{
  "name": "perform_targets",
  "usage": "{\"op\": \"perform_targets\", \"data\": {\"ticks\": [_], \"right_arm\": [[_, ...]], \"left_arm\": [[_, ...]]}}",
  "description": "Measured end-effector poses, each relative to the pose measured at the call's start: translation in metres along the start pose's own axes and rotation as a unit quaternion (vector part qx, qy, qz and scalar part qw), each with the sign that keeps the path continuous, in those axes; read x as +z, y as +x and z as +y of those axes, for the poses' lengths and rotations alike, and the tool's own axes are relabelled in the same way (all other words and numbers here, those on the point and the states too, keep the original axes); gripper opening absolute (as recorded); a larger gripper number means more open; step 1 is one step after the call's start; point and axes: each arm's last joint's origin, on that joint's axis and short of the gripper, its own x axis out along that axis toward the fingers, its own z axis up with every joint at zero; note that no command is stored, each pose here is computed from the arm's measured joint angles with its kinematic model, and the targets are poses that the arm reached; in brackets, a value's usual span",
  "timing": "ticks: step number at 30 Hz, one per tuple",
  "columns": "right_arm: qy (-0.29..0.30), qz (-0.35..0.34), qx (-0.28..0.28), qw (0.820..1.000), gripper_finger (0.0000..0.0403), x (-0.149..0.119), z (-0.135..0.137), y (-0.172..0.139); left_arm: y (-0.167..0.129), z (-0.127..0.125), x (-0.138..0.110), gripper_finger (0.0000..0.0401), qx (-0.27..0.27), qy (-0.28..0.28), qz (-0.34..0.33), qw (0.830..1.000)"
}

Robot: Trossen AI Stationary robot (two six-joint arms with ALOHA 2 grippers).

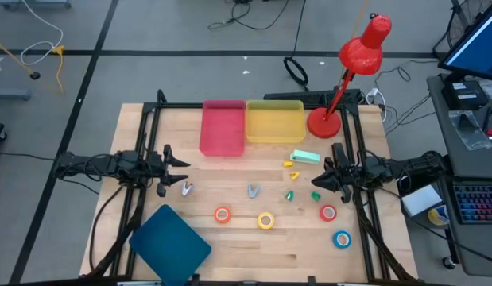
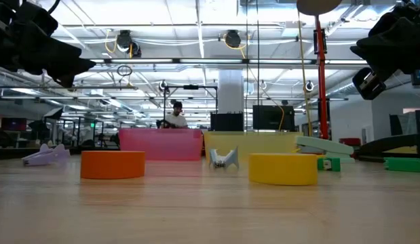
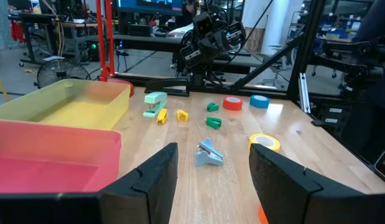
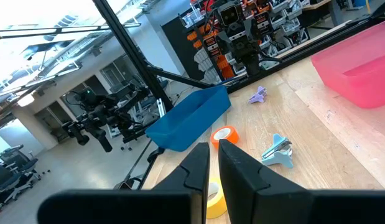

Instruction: Pick and place Stapler, Stapler remover, tape

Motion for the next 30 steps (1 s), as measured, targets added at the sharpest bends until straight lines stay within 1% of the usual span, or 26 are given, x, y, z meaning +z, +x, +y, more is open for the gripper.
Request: {"op": "perform_targets", "data": {"ticks": [11,13,16,19,22,26,30], "right_arm": [[0.0,-0.001,0.0,1.0,0.0029,0.0,0.0,0.0],[0.005,-0.015,0.008,1.0,0.0029,0.003,0.002,0.0],[0.015,-0.052,0.019,0.998,0.0029,0.009,0.005,-0.001],[0.023,-0.13,0.012,0.991,0.0029,0.021,0.009,-0.003],[0.036,-0.197,-0.031,0.979,0.0029,0.029,0.008,-0.005],[0.056,-0.27,-0.078,0.958,0.0029,0.037,0.008,-0.009],[0.015,-0.309,-0.11,0.945,0.0029,0.043,0.009,-0.013]], "left_arm": [[0.0,0.0,0.0,0.0198,0.0,0.0,0.0,1.0],[0.0,0.0,0.0,0.0198,0.0,0.0,0.0,1.0],[0.0,0.0,0.0,0.0198,0.0,0.0,0.0,1.0],[0.0,0.0,0.0,0.0198,0.0,0.0,0.0,1.0],[0.0,0.0,0.0,0.0198,0.0,0.0,0.0,1.0],[0.0,0.0,0.0,0.0198,0.0,0.0,0.0,1.0],[0.0,0.0,0.0,0.0198,0.0,0.0,0.0,1.0]]}}
